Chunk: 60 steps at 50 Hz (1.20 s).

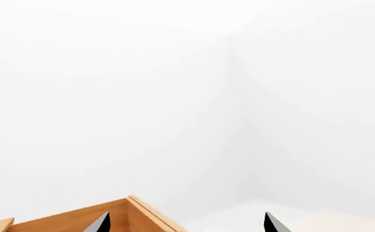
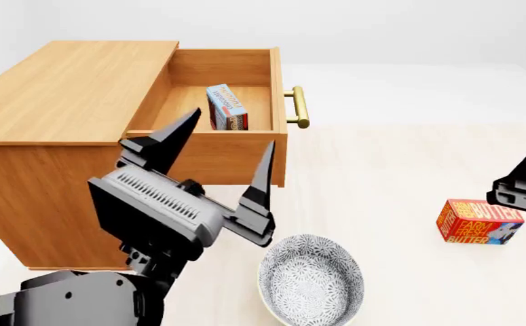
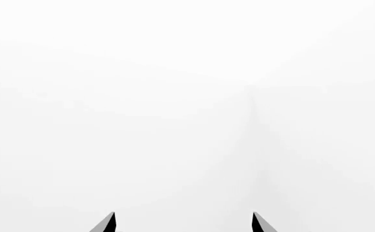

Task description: Put the chocolate pudding in the top drawer of the cabinet and close it.

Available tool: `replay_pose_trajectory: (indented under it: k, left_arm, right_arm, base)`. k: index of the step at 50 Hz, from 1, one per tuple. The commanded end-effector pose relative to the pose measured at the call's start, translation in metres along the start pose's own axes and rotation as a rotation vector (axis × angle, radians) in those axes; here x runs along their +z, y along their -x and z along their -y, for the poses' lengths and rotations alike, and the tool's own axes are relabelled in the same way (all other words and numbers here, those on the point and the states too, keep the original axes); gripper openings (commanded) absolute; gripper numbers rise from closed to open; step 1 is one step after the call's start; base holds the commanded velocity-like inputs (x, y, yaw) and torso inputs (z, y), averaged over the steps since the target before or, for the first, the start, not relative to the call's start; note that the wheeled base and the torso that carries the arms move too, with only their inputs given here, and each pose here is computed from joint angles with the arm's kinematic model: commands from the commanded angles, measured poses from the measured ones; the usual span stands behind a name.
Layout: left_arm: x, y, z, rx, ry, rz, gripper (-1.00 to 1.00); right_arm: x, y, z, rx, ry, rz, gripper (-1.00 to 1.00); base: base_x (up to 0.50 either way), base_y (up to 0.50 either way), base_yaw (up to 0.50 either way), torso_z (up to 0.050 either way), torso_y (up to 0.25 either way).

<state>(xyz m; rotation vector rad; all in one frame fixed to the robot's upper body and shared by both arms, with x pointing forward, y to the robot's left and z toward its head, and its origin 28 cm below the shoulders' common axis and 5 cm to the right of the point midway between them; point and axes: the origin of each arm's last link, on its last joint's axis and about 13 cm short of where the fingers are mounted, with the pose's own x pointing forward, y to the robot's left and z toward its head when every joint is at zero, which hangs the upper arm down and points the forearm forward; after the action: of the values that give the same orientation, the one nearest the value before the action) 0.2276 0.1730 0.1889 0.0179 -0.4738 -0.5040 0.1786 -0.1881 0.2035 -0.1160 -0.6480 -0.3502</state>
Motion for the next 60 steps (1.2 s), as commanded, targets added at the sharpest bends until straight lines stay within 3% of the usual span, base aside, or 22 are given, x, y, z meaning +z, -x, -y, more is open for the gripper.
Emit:
replay_pose_trajectory:
  k: [1, 16, 32, 40, 60]
  left_arm:
    - [0.007, -0.019, 0.008, -0.048, 0.022, 0.015, 1.00]
    - [0.017, -0.034, 0.020, -0.095, 0.035, 0.027, 1.00]
    - [0.007, -0.083, 0.025, -0.137, 0.065, -0.005, 1.00]
    - [0.005, -0.098, 0.039, -0.180, 0.062, -0.020, 1.00]
    - [0.010, -0.106, 0.080, -0.268, 0.065, -0.045, 1.00]
  right_arm:
    - [-0.001, 0.001, 0.008, -0.043, 0.009, 0.000, 1.00]
    - [0.009, 0.012, 0.030, -0.099, 0.042, 0.022, 1.00]
    - [0.011, 0.015, 0.035, -0.094, 0.040, 0.015, 1.00]
    - [0.009, 0.015, 0.035, -0.091, 0.036, 0.009, 1.00]
    - [0.003, 0.014, 0.034, -0.074, 0.019, -0.011, 1.00]
  base:
    - [0.00, 0.00, 0.00, 0.000, 0.000]
    - [0.00, 0.00, 0.00, 0.000, 0.000]
    - [0.00, 0.00, 0.00, 0.000, 0.000]
    - [0.00, 0.00, 0.00, 0.000, 0.000]
    - [0.00, 0.00, 0.00, 0.000, 0.000]
